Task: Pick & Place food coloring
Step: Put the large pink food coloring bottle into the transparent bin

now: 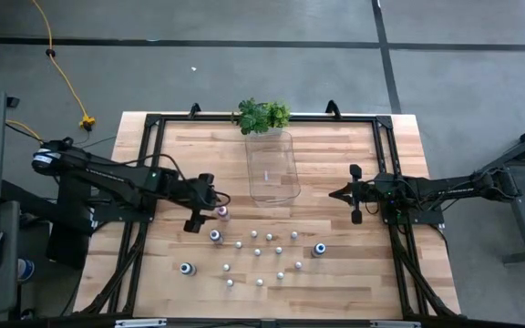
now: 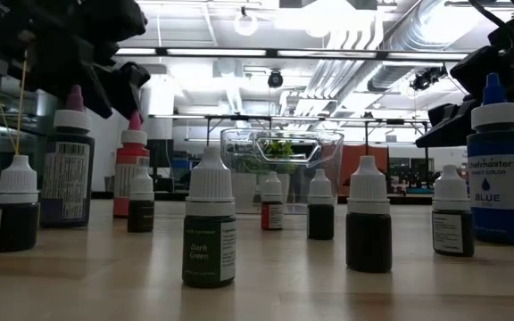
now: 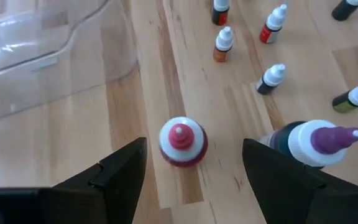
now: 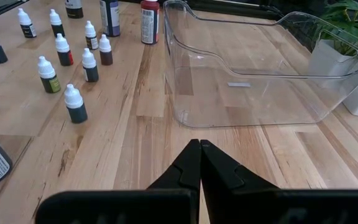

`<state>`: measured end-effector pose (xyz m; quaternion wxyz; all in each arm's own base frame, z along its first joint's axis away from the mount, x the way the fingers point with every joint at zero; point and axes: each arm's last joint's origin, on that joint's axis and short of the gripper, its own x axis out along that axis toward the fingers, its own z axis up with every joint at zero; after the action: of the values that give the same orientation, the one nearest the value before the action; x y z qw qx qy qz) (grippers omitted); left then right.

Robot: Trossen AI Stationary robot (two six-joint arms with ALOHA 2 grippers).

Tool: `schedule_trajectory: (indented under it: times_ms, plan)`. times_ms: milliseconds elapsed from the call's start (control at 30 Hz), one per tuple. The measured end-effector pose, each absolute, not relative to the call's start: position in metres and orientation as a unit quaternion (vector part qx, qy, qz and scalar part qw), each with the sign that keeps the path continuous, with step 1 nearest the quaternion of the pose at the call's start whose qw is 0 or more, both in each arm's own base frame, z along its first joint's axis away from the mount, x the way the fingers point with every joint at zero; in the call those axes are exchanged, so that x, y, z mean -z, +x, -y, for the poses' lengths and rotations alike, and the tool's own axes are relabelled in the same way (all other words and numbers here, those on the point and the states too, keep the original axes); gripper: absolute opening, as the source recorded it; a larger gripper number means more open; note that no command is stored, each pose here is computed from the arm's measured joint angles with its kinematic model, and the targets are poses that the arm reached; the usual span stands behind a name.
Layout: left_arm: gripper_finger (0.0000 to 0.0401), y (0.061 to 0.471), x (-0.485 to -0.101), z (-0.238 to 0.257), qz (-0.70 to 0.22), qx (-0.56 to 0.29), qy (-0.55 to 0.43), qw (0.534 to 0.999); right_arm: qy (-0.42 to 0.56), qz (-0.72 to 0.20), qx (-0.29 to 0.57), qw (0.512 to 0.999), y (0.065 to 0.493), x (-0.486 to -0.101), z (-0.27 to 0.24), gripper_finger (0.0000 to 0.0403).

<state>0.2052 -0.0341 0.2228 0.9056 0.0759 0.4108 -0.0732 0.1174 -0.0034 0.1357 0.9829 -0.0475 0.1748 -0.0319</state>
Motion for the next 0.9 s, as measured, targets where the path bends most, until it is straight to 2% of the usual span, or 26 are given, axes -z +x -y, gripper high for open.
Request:
schedule_trajectory:
  times_ms: [333, 567, 900]
  plan:
    - [0.026, 0.207, -0.207, 0.034, -0.373, 0.061, 0.076, 0.923, -0.047, -0.175, 0.032, 0.983, 0.117, -0.136, 0.003, 0.0]
    - [0.026, 0.206, -0.205, 0.03, -0.373, 0.029, 0.079, 0.924, -0.047, -0.175, 0.032, 0.983, 0.117, -0.136, 0.003, 0.0]
    - [0.026, 0.204, -0.192, 0.027, -0.369, 0.031, 0.051, 0.928, -0.047, -0.175, 0.032, 0.983, 0.117, -0.136, 0.003, 0.0]
